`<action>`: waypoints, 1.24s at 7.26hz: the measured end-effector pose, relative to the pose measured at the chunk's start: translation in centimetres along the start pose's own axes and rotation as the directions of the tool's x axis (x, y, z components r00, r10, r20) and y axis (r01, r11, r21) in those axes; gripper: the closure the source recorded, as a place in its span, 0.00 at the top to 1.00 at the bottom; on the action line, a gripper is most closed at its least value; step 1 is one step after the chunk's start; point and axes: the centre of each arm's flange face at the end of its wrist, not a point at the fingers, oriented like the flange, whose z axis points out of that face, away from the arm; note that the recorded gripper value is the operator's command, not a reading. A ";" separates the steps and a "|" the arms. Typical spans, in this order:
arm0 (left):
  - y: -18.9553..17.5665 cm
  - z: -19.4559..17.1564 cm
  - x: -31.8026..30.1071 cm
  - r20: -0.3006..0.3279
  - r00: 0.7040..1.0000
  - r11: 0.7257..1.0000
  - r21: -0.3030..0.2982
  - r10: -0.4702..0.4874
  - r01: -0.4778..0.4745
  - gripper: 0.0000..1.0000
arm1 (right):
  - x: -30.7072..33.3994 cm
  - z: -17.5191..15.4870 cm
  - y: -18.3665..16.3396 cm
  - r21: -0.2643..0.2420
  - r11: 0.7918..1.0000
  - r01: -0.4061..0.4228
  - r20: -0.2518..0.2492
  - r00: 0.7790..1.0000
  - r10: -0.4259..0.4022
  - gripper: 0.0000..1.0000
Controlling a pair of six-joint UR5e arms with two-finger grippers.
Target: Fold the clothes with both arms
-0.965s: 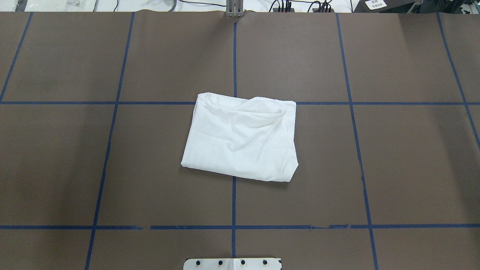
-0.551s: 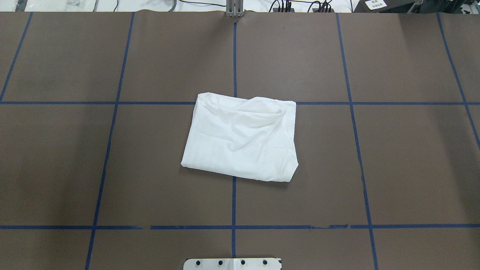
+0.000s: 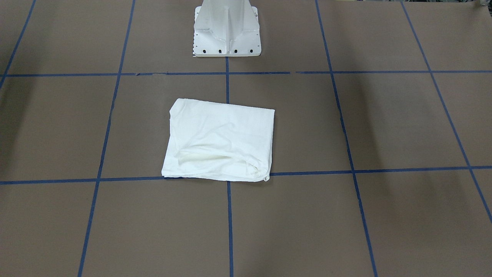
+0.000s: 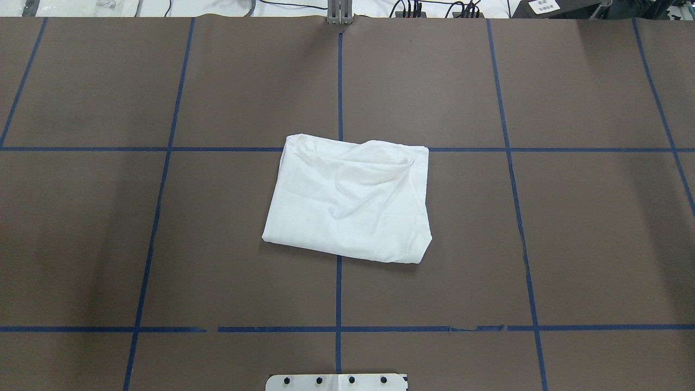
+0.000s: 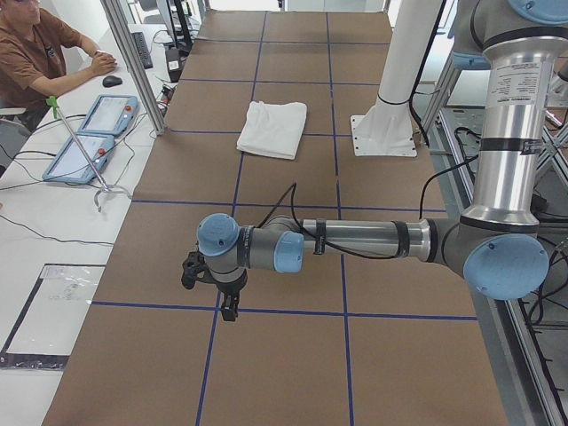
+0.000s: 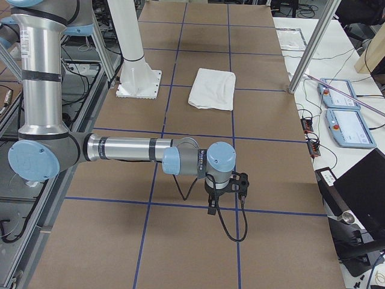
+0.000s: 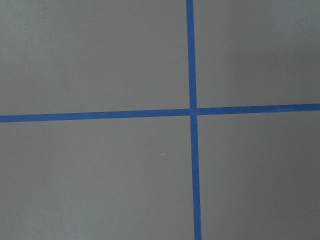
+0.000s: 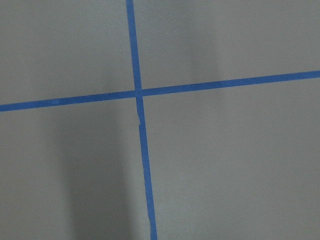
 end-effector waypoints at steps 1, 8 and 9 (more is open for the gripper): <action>0.0 0.0 0.0 0.000 1.000 1.000 0.000 0.001 -0.001 1.00 | -0.2 0.2 0.0 -0.003 1.000 0.004 0.000 1.000 -0.004 1.00; 0.0 0.0 -0.1 0.000 1.000 1.000 -0.002 -0.003 0.003 1.00 | -1.3 1.4 -0.1 -0.029 0.999 0.028 -0.008 1.000 -0.028 1.00; 0.0 0.1 -0.1 0.000 1.000 1.000 -0.002 -0.003 0.003 1.00 | -1.3 1.4 -0.1 -0.029 0.999 0.028 -0.008 1.000 -0.028 1.00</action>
